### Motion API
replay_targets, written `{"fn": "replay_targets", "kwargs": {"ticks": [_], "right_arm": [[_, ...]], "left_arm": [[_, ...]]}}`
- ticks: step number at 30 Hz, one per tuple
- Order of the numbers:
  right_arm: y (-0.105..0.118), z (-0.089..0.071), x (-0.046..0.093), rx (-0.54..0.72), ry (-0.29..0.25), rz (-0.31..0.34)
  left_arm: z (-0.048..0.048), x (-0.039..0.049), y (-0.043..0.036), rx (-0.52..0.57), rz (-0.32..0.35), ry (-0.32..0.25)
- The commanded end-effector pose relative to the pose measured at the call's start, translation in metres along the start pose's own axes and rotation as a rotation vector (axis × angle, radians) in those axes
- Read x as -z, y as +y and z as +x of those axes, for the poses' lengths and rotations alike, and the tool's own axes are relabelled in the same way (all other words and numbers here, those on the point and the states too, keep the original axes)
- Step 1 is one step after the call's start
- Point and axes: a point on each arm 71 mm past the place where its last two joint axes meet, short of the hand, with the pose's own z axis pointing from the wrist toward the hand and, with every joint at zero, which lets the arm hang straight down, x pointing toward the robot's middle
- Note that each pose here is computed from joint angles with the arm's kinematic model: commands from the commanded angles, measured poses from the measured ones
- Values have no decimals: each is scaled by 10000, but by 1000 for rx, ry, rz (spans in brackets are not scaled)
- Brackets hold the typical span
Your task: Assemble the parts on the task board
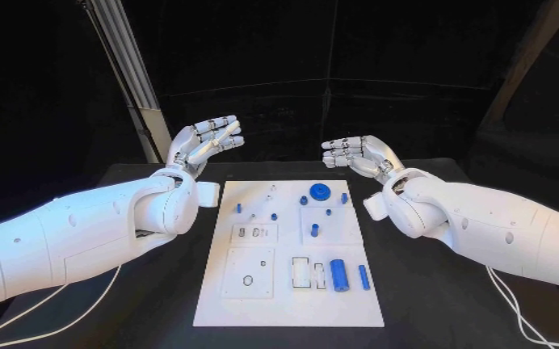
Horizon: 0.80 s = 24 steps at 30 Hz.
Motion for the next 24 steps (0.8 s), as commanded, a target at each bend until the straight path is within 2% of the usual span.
{"fn": "replay_targets", "kwargs": {"ticks": [1, 5, 9, 18, 24], "right_arm": [[82, 4, -25, 195, 70, -49], [151, -87, -95, 331, 75, -49], [214, -129, -176, 516, 112, -58], [313, 47, -265, 839, 234, -102], [340, 157, -300, 958, 267, -106]], "left_arm": [[83, 52, -101, 16, 99, 73], [141, 120, -122, 40, 86, 105], [192, 165, -136, 66, 74, 126], [298, 221, -148, 102, 56, 157], [389, 259, -157, 135, 48, 198]]}}
